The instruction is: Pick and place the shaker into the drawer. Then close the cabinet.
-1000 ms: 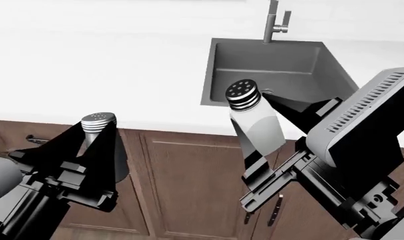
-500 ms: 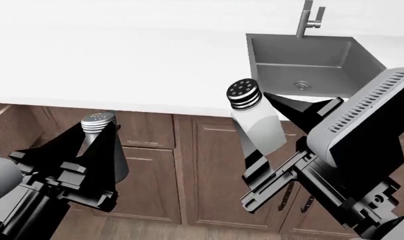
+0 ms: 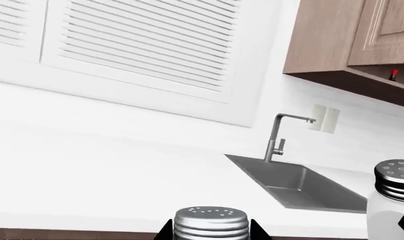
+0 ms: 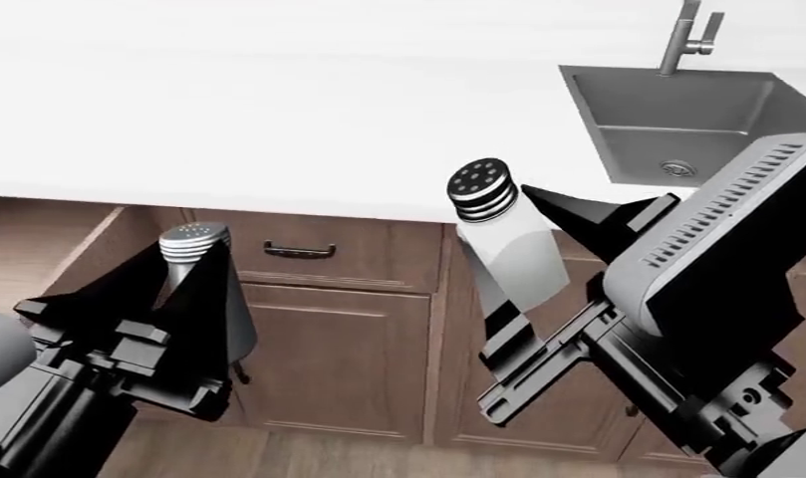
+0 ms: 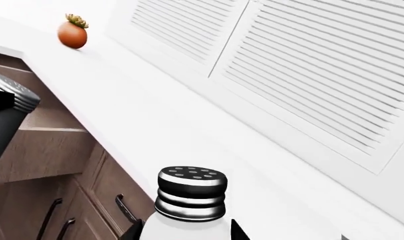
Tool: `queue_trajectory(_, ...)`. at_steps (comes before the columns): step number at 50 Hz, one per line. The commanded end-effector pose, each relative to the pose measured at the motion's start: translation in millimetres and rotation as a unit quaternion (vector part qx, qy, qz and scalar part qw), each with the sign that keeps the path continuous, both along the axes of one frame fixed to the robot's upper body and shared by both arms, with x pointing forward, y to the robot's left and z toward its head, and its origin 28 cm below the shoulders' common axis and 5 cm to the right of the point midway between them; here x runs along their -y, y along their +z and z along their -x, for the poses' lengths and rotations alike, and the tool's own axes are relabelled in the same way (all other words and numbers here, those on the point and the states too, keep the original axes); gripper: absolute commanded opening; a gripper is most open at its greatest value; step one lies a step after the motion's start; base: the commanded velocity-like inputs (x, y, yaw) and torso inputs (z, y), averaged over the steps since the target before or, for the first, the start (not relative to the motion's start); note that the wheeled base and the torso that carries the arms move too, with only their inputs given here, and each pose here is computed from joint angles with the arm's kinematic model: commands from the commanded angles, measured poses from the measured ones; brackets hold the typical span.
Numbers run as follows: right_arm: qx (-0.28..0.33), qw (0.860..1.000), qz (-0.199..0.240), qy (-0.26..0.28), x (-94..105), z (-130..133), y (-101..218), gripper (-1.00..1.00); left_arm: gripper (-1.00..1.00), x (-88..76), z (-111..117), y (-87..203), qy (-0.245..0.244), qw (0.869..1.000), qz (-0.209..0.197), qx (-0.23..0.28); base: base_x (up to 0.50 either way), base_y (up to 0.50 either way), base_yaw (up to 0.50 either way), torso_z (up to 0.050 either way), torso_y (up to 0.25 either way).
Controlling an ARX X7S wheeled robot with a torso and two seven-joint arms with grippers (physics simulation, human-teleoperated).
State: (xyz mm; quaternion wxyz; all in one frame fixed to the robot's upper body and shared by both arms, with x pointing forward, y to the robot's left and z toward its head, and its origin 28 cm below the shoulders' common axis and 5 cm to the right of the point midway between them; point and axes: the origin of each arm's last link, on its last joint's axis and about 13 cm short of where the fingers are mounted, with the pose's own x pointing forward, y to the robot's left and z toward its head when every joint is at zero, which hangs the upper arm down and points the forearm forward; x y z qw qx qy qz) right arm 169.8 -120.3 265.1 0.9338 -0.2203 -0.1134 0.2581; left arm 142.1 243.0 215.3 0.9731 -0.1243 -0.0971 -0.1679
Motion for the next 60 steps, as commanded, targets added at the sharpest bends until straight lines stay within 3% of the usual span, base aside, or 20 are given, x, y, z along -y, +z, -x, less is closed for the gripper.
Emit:
queue_trajectory(1, 0.004, 1.000, 0.005, -0.005, 0.6, 0.6, 1.1, -1.00, -1.00, -0.4, -0.2, 2.6, 0.000, 1.000, 0.007, 0.006, -0.05, 0.50, 0.00, 0.000, 0.000)
queue_trajectory(37, 0.008, 1.000, 0.009, 0.000, -1.0, 0.2, 2.4, -1.00, -1.00, -2.8, -1.2, 1.9, 0.004, 1.000, 0.007, 0.007, -0.03, 0.50, 0.00, 0.000, 0.000)
queue_trajectory(60, 0.010, 1.000, 0.008, 0.008, -3.9, -0.1, 2.9, -1.00, -1.00, -2.4, -0.6, 1.8, 0.003, 1.000, 0.008, 0.008, 0.29, 0.47, 0.00, 0.000, 0.000)
